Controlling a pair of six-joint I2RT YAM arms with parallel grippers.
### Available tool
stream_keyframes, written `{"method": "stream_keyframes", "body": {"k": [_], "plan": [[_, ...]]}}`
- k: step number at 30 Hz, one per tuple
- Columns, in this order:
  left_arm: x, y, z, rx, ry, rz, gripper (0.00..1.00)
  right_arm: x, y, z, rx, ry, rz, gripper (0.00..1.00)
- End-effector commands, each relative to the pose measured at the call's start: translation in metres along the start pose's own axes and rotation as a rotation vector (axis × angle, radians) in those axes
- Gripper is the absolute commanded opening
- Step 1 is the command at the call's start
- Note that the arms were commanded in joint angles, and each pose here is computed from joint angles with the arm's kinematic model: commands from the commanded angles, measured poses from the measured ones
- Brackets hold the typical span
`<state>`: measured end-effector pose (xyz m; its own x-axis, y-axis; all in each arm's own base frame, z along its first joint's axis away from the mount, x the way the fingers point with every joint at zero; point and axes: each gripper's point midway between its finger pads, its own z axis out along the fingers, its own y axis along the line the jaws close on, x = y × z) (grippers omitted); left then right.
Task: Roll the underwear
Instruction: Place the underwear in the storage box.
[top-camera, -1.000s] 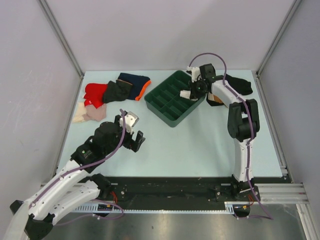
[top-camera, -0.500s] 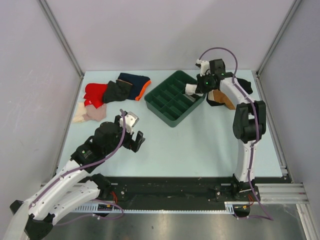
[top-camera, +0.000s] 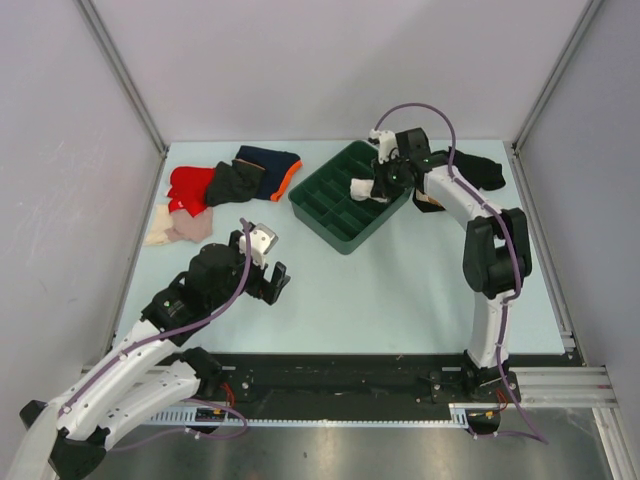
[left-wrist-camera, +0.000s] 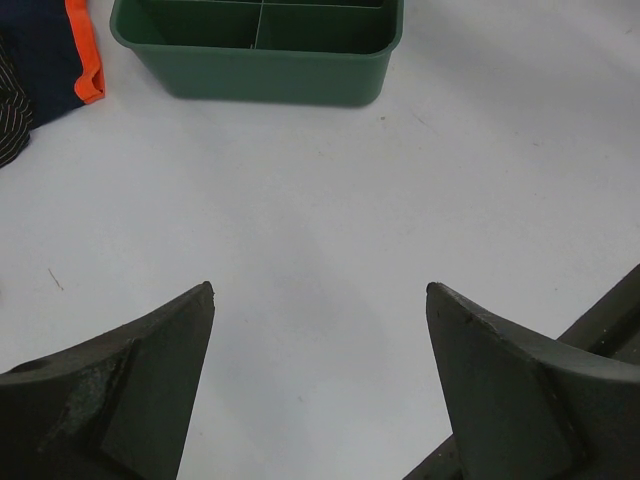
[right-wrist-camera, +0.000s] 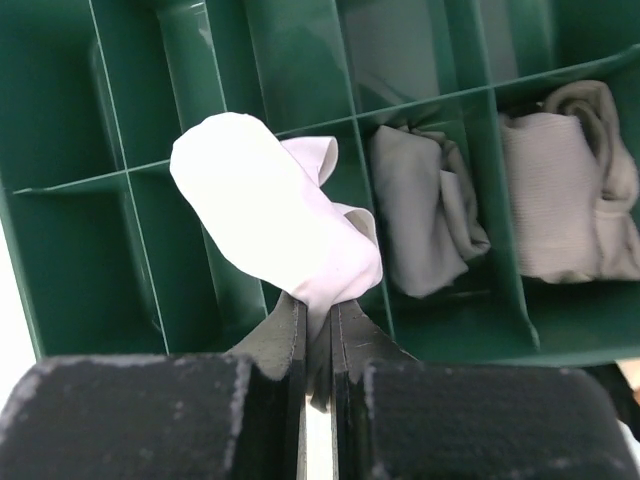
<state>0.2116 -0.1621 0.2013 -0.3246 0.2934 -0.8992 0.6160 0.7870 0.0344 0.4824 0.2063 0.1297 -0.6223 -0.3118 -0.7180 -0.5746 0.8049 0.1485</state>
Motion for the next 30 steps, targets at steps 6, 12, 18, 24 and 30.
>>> {"method": "stream_keyframes", "body": {"k": [6,12,18,24,30], "plan": [[-0.002,0.004,-0.001,-0.015,-0.014,0.007,0.9,0.016,0.002,0.029,0.079,0.044,-0.066,0.0],[-0.002,0.004,0.0,-0.013,-0.011,0.009,0.91,-0.007,0.0,0.015,0.08,-0.017,-0.061,0.0],[-0.001,0.004,0.001,-0.013,-0.005,0.01,0.9,-0.019,-0.005,0.015,0.113,-0.032,-0.084,0.0],[-0.001,0.004,0.0,-0.013,-0.006,0.009,0.9,0.01,-0.005,0.038,0.13,0.054,-0.08,0.0],[-0.002,0.003,0.001,-0.01,-0.006,0.011,0.89,0.043,-0.006,0.057,0.122,0.148,-0.078,0.0]]}}
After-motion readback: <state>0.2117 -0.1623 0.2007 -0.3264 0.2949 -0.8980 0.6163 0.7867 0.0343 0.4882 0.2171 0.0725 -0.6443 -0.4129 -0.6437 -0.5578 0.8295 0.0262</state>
